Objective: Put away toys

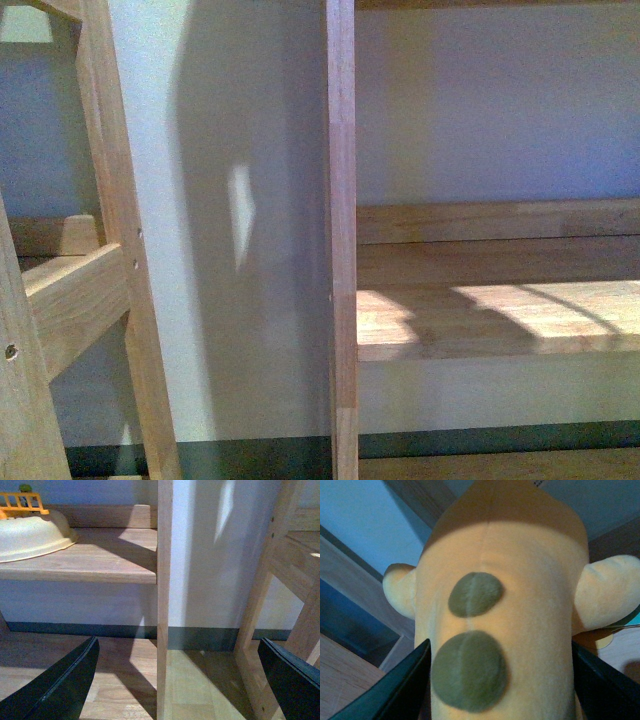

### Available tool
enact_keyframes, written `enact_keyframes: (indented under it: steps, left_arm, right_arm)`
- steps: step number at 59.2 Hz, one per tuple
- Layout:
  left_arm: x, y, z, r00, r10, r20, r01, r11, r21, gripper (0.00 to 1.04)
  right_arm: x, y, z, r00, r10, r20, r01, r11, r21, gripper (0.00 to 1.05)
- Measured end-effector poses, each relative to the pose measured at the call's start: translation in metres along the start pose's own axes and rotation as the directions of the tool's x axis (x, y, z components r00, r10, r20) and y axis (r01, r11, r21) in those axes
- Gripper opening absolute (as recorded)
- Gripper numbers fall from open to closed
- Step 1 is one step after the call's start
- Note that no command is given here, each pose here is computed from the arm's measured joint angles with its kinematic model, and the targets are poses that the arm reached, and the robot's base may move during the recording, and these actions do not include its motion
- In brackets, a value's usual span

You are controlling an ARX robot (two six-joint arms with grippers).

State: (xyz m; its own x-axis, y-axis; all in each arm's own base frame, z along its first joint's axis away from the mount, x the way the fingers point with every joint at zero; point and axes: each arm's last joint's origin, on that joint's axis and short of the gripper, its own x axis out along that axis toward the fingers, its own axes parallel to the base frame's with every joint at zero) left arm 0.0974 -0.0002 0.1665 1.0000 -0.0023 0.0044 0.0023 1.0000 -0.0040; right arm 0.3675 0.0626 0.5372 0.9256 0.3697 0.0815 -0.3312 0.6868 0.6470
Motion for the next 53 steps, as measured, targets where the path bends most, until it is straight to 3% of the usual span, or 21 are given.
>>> enact_keyframes:
  steps: [7, 21, 28, 35, 41, 53]
  left_arm:
    - [0.0, 0.0, 0.0, 1.0, 0.0, 0.0, 0.0, 1.0, 0.0, 0.98]
    - [0.0, 0.0, 0.0, 1.0, 0.0, 0.0, 0.0, 1.0, 0.0, 0.98]
    - [0.0, 0.0, 0.0, 1.0, 0.0, 0.0, 0.0, 1.0, 0.0, 0.98]
    - [0.0, 0.0, 0.0, 1.0, 0.0, 0.0, 0.0, 1.0, 0.0, 0.98]
    - [0.0, 0.0, 0.0, 1.0, 0.0, 0.0, 0.0, 1.0, 0.0, 0.98]
    - [0.0, 0.0, 0.0, 1.0, 0.0, 0.0, 0.0, 1.0, 0.0, 0.98]
  right_arm:
    - [-0.009, 0.001, 0.008, 0.999, -0.012, 0.046, 0.014, 0.999, -0.031, 1.0]
    - [-0.063, 0.006, 0.041, 0.975, -0.008, 0.221, 0.04, 0.989, -0.141, 0.98]
    - [-0.097, 0.007, 0.044, 0.95, -0.027, 0.31, 0.095, 0.974, -0.206, 0.98]
    - [-0.141, 0.005, 0.034, 0.905, -0.047, 0.422, 0.189, 0.934, -0.303, 0.98]
    - [-0.189, 0.0, 0.007, 0.864, -0.035, 0.502, 0.266, 0.879, -0.396, 0.98]
    - [-0.24, -0.024, -0.056, 0.885, -0.037, 0.464, 0.299, 0.808, -0.507, 0.98]
